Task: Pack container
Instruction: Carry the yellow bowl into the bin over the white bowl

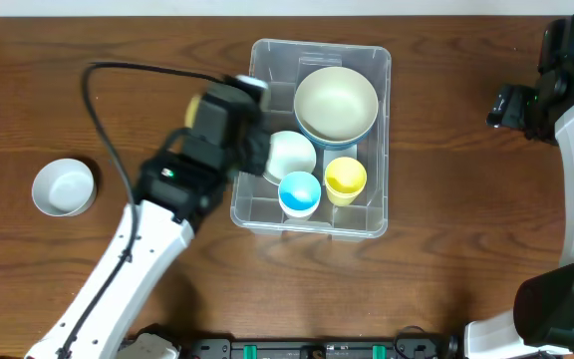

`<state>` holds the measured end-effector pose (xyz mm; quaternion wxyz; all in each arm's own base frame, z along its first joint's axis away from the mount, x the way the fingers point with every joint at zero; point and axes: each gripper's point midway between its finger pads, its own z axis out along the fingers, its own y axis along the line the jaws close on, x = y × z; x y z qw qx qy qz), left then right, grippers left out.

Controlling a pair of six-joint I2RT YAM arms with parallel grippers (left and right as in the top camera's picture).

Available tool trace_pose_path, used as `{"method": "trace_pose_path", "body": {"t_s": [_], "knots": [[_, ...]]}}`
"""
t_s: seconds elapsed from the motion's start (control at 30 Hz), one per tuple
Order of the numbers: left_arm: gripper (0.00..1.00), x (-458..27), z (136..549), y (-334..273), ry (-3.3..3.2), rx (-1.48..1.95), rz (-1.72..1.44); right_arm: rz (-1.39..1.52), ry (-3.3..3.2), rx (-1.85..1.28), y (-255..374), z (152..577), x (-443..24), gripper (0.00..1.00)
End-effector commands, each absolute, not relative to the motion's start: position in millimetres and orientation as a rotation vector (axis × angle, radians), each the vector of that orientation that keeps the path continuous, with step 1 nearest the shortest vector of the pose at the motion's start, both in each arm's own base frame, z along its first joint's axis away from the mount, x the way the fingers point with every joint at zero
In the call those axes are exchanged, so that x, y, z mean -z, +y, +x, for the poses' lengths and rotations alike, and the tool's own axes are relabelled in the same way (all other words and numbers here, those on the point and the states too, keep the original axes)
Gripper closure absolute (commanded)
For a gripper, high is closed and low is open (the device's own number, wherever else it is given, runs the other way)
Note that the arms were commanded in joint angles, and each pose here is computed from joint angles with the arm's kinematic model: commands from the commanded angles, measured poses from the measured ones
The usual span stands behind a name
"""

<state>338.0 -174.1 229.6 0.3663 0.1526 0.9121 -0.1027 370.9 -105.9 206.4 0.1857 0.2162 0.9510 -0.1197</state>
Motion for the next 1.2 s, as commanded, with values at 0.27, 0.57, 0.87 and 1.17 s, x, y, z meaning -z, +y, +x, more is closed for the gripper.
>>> {"method": "trace_pose_path", "body": {"t_s": [0.27, 0.57, 0.87, 1.17], "knots": [[0.94, -208, 316, -232, 2.373, 0.319, 0.576, 0.636, 2.642, 0.329, -108, 371, -217, 0.01], [0.94, -179, 320, -254, 2.409, 0.314, 0.634, 0.636, 2.642, 0.329, -108, 371, -217, 0.01], [0.94, -177, 322, -255, 2.409, 0.314, 0.635, 0.636, 2.642, 0.329, -108, 371, -217, 0.01], [0.66, -186, 329, -250, 2.365, 0.262, 0.664, 0.636, 2.642, 0.329, -108, 371, -217, 0.01]]}}
